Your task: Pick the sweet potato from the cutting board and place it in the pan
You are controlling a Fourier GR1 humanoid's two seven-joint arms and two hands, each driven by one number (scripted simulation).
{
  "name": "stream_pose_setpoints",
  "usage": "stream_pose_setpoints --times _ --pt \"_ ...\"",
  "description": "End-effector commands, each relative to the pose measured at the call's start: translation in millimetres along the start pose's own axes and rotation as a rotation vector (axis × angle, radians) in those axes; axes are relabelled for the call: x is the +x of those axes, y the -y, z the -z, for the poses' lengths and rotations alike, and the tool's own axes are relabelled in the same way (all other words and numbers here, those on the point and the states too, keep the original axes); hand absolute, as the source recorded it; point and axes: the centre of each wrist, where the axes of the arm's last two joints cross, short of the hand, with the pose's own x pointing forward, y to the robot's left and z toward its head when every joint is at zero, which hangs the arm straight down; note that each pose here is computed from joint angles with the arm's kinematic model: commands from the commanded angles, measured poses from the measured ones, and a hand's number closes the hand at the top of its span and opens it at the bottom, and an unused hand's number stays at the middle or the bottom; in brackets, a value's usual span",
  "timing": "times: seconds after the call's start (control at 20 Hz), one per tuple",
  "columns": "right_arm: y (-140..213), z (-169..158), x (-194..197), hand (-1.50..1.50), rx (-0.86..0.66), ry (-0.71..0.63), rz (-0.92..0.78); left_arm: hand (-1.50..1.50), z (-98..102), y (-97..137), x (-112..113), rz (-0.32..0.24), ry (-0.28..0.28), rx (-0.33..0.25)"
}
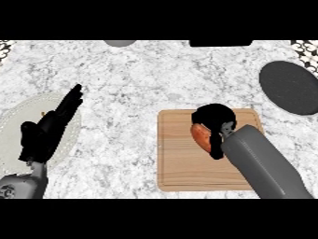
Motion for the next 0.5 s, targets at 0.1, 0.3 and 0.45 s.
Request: stream_pose_setpoints --times 0.1,0.3,0.45 --pt "-4 -46 -34 1.5 -0.49 -0.054 0.225 0.0 -12 -11 -11 -0.014 -0.042 0.058" --pt "-9 -85 -36 1.5 -0.802 -0.042 0.203 0.0 -13 -17 -8 -0.001 -0.027 0.066" --pt "-5 -123 -28 1.5 -0.988 -0.001 0.213 0.0 -9 -17 -6 -0.002 -0.034 0.058"
